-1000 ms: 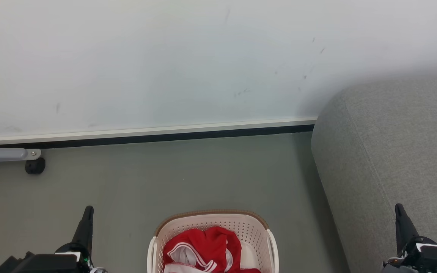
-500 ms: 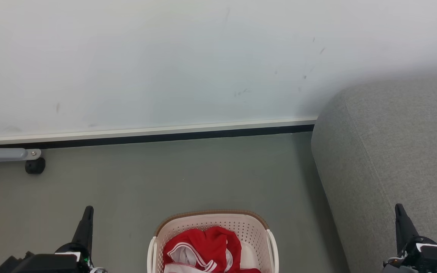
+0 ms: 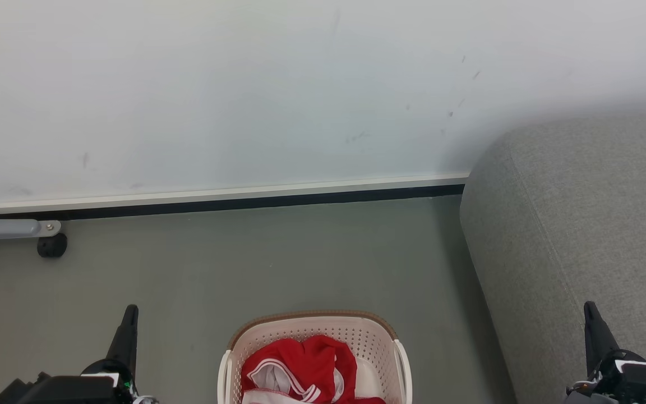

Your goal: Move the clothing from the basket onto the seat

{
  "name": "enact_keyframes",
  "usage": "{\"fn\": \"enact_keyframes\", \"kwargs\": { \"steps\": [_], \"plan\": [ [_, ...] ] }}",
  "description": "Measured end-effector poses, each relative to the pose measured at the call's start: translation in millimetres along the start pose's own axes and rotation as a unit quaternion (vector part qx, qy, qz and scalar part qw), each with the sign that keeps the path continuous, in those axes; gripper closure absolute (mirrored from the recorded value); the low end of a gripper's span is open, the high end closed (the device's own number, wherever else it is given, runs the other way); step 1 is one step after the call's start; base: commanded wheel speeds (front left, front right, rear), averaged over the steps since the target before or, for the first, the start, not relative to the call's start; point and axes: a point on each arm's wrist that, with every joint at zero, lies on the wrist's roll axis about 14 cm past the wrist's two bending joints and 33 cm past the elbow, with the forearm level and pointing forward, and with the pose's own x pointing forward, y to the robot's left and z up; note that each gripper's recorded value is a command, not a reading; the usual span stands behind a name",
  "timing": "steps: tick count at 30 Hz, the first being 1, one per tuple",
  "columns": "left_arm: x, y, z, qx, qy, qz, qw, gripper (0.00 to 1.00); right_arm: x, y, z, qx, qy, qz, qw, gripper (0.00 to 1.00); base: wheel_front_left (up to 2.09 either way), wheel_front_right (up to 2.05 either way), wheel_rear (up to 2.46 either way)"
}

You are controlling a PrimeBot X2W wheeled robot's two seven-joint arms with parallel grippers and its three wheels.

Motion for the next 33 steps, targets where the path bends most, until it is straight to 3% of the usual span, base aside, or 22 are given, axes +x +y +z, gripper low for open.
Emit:
{"fn": "enact_keyframes", "kwargs": {
  "steps": [15,16,17,18,22,33],
  "plan": [
    [0.0,0.0,0.0,0.000,0.000,0.000,1.000,1.00,0.0,0.0,0.0,0.000,0.000,0.000,1.000,1.00,0.00,0.00,0.00],
    [-0.5,1.6,-0.3,-0.001,0.000,0.002,1.000,0.00,-0.4,-1.5,-0.2,0.000,0.000,-0.002,1.000,0.04,0.00,0.00,0.00],
    [-1.9,5.9,-1.0,-0.002,0.000,0.009,1.000,1.00,-1.5,-5.2,-0.9,0.001,0.001,-0.008,1.000,1.00,0.00,0.00,0.00],
    [-4.3,12.5,-2.1,-0.004,0.001,0.019,1.000,0.00,-3.6,-11.3,-1.8,0.003,0.001,-0.017,1.000,0.00,0.00,0.00,0.00],
    [-14.9,33.6,-4.7,-0.008,0.001,0.049,0.999,0.00,-13.8,-32.9,-6.0,0.009,0.001,-0.049,0.999,0.00,0.00,0.00,0.00],
    [-12.7,25.0,-10.9,0.013,0.001,0.037,0.999,0.00,-12.7,-27.2,-12.6,0.000,0.001,-0.041,0.999,0.00,0.00,0.00,0.00]
  ]
}}
